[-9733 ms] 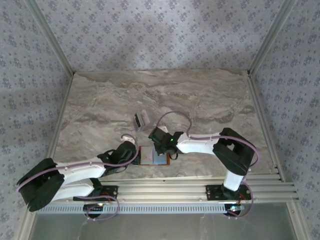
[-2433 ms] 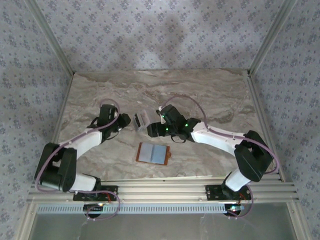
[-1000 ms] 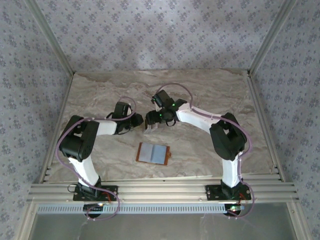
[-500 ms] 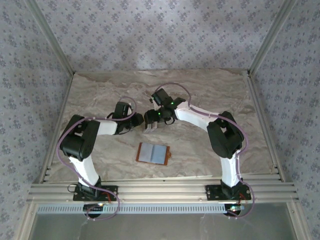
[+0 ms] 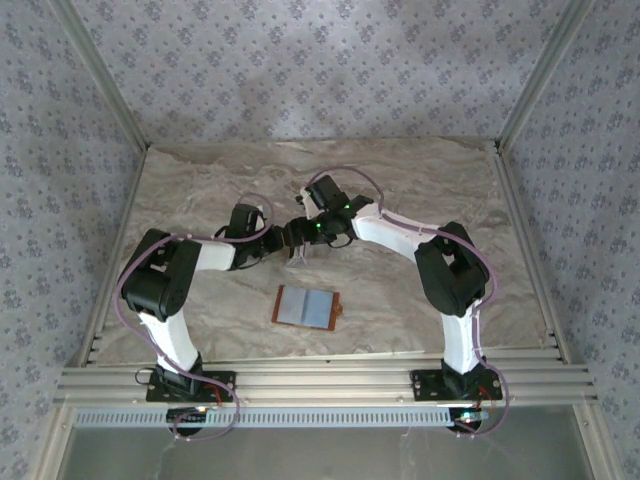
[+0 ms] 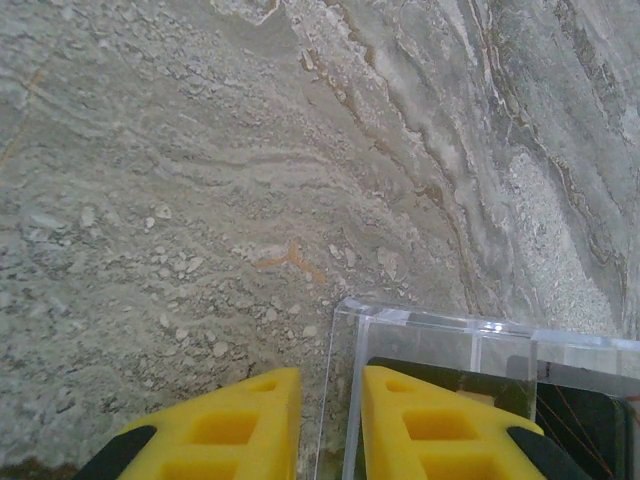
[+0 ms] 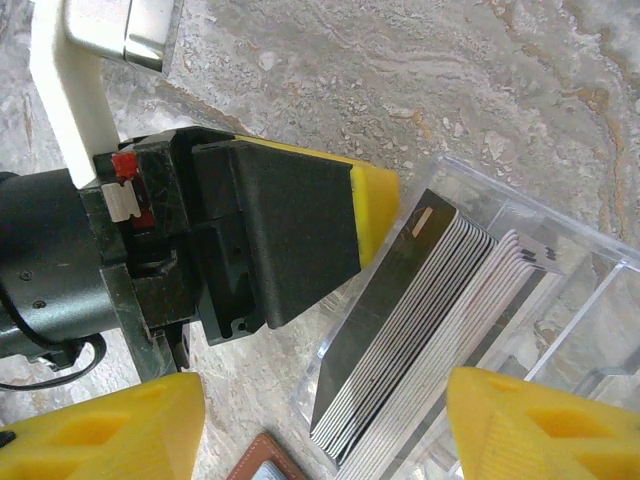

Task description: Put the credit cards into the card holder

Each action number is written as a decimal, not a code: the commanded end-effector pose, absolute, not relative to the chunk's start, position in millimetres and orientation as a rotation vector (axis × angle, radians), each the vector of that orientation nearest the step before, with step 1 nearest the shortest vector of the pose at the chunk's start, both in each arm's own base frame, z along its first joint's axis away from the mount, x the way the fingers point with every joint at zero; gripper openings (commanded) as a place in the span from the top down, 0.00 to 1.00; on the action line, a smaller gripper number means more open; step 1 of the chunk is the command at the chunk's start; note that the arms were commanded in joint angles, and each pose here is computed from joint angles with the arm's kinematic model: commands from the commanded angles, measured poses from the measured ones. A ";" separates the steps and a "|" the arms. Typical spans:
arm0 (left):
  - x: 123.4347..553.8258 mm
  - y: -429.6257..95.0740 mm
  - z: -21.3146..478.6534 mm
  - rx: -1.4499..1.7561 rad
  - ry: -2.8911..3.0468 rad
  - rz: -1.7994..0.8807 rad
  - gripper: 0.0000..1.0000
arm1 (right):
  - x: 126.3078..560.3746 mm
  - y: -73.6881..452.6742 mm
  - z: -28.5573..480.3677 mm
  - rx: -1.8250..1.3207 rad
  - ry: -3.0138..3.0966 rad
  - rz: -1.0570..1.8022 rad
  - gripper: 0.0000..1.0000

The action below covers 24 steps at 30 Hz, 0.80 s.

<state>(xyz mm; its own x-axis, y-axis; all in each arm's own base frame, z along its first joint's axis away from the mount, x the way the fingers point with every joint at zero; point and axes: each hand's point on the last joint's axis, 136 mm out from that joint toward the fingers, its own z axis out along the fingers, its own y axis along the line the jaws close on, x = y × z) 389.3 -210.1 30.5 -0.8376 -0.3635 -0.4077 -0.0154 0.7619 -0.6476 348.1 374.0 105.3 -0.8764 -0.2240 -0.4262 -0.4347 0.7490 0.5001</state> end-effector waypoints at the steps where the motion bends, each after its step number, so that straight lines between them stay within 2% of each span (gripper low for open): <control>1: 371.6 -219.9 7.6 -0.265 2.507 -0.911 0.77 | 337.8 376.0 97.5 -0.492 2.661 0.923 0.33; 11: 371.4 -219.5 7.3 -0.269 2.506 -0.907 0.77 | 338.0 357.5 87.1 -0.454 2.711 0.696 0.33; 24: 370.5 -222.9 6.2 -0.267 2.507 -0.907 0.77 | 332.2 383.5 84.1 -0.505 2.703 0.855 0.33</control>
